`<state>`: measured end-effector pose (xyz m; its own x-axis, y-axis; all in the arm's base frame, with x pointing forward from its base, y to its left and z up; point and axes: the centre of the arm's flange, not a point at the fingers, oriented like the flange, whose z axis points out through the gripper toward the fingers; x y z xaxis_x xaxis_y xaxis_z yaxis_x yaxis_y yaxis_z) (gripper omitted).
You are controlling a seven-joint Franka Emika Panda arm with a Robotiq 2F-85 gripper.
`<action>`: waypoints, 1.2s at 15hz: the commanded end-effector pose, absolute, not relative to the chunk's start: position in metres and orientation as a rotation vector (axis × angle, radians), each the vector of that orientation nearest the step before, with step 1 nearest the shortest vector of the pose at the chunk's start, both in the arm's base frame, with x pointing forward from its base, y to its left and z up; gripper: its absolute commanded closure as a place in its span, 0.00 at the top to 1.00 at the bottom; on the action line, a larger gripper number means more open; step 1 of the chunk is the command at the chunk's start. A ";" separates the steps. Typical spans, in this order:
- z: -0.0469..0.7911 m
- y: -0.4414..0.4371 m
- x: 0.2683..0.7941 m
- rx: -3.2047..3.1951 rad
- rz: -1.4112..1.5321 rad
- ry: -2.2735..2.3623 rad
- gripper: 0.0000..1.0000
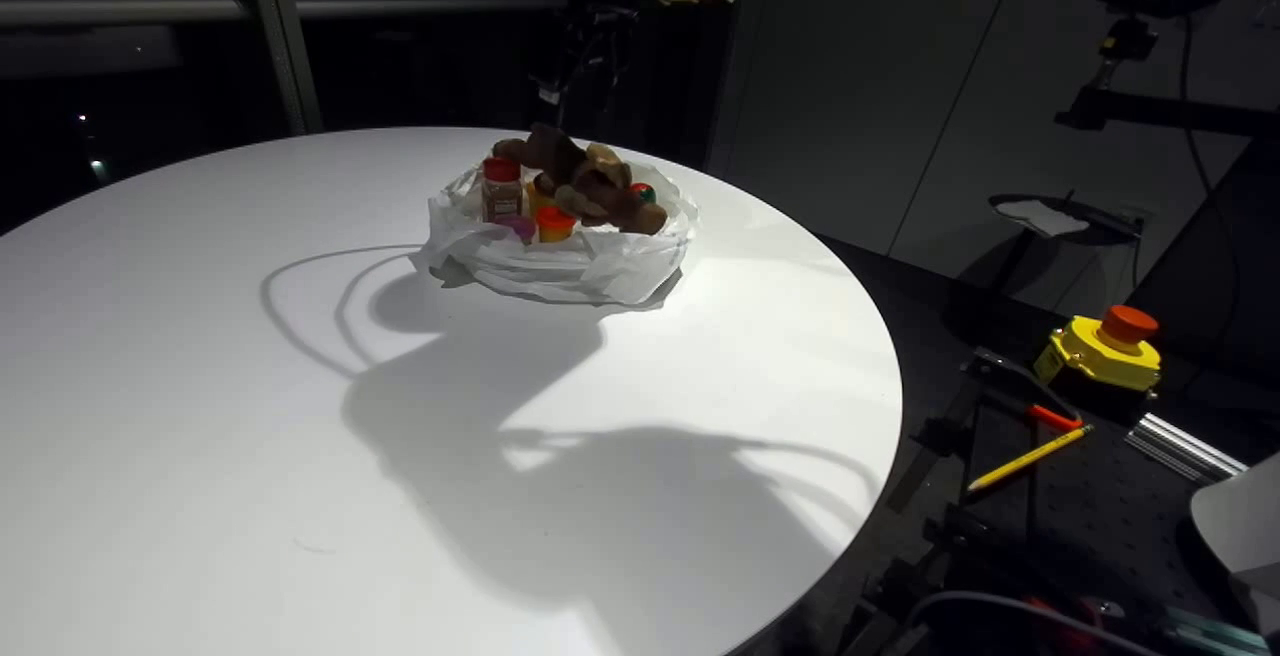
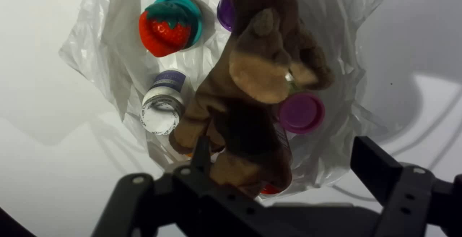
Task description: Remove all the objects from the plastic bag and put them on the table
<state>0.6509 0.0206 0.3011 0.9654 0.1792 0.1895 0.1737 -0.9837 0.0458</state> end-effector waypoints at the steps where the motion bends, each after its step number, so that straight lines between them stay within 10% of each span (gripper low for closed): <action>1: 0.292 0.021 0.681 3.025 0.357 0.270 1.00; 5: 0.282 0.018 0.698 3.021 0.373 0.252 1.00; 6: 0.280 0.017 0.702 3.024 0.376 0.244 0.75; 15: 0.275 0.008 0.706 3.059 0.331 0.143 0.13; 18: 0.301 0.017 0.695 3.063 0.352 0.112 0.07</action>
